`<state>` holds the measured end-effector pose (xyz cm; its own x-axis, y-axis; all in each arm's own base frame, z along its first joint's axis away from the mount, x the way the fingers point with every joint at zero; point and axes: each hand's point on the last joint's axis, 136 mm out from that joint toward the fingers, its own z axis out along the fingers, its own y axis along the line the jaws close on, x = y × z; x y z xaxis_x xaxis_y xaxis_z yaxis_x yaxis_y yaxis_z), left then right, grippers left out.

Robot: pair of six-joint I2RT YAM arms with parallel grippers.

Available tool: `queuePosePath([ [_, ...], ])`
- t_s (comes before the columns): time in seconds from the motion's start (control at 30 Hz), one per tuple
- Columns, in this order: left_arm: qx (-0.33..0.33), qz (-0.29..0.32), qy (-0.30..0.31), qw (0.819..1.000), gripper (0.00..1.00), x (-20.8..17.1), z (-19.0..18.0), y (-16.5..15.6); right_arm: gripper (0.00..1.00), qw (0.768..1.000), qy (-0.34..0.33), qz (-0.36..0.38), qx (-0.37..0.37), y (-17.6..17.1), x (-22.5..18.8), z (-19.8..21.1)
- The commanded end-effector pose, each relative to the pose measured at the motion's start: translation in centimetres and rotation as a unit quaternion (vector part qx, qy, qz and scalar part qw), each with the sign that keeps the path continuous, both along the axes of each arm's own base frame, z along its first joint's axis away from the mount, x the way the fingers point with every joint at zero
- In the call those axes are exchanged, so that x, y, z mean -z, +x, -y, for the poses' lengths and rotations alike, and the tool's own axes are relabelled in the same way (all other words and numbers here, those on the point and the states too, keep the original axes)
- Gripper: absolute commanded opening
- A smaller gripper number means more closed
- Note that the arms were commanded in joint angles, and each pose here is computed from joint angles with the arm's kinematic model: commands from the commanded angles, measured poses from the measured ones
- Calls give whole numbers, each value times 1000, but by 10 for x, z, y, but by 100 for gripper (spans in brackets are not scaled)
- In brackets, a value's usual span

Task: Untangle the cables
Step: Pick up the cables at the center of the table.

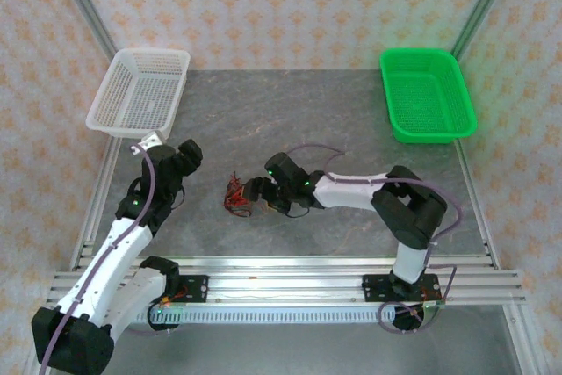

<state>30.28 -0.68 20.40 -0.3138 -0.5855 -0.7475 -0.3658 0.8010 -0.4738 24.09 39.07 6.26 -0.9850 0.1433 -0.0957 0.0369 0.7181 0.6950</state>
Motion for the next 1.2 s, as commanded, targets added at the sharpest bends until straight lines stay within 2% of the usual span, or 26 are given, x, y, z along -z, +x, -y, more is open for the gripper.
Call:
queuePosePath([
  [0.0,10,-27,4,1000,78,10,3,-10,82,999,45,-3,14,12,-18,-24],
  [0.27,19,-46,18,999,78,20,3,-14,80,998,53,-19,24,24,3,-43],
  [0.37,22,-52,20,998,78,24,3,-15,73,998,53,-23,26,28,10,-49],
  [0.47,28,-54,16,998,78,26,6,-15,54,998,46,-22,27,31,18,-50],
  [0.53,32,-55,13,998,78,27,8,-14,33,999,37,-20,25,32,24,-49],
  [0.6,36,-58,12,998,78,28,11,-12,17,999,29,-18,22,33,29,-46],
  [0.7,47,-63,7,997,79,32,17,-9,2,1000,22,-3,19,37,34,-36],
  [0.9,89,-69,-11,994,79,40,43,0,0,992,11,119,-46,55,15,-5],
  [1.03,141,-65,-32,987,79,46,73,6,0,965,15,226,-129,59,-12,14],
  [1.17,198,-57,-49,977,79,54,107,8,0,936,15,284,-206,55,-22,32],
])
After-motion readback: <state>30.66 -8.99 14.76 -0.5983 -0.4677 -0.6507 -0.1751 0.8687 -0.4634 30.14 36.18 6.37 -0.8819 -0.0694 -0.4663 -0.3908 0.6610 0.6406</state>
